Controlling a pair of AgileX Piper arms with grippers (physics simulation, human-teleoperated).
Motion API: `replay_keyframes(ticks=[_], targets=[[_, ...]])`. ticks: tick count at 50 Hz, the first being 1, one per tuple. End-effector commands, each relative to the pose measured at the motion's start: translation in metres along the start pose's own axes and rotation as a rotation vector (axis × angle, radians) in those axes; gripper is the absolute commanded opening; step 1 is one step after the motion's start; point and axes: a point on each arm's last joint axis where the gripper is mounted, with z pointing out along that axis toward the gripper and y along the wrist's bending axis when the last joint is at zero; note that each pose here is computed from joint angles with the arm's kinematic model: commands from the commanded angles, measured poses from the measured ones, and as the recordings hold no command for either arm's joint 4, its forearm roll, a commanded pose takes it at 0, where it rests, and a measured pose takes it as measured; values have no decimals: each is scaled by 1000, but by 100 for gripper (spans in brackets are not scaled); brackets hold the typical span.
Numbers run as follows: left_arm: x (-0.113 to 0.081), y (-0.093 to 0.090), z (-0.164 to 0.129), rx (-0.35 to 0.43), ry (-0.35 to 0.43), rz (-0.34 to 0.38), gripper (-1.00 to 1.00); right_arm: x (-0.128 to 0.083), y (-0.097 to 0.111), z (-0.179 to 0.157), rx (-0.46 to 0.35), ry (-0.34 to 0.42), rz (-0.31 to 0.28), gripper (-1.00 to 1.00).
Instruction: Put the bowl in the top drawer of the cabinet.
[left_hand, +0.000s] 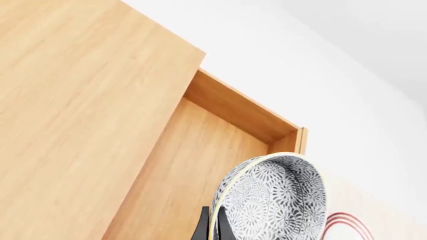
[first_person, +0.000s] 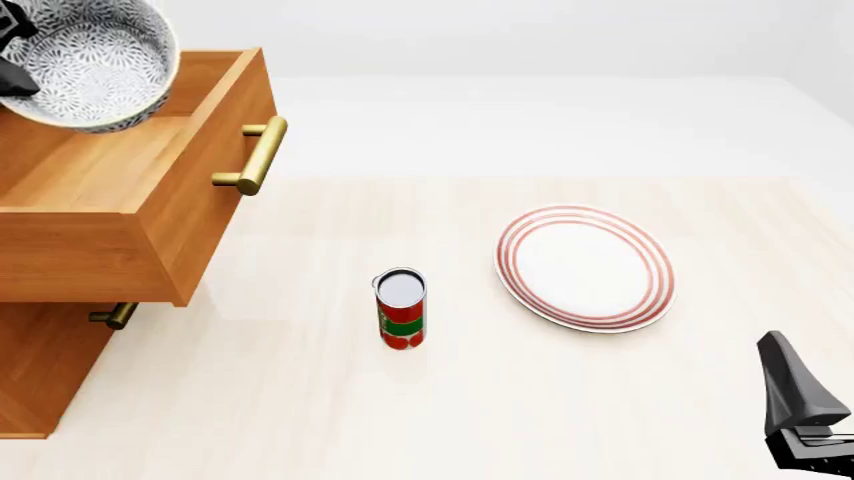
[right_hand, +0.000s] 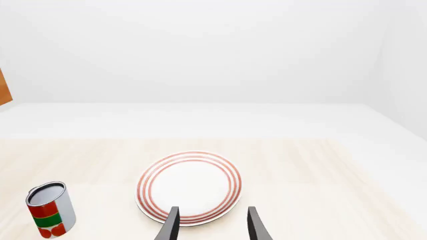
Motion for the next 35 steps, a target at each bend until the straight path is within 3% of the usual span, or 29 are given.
replay_keyframes(ticks=[1, 35], targets=[[-1, 1, 2, 1, -3, -1, -100, 0, 0, 0, 0, 0, 0, 100], [2, 5, 14, -16, 6, -12, -100, 0, 0, 0, 0, 0, 0, 100]])
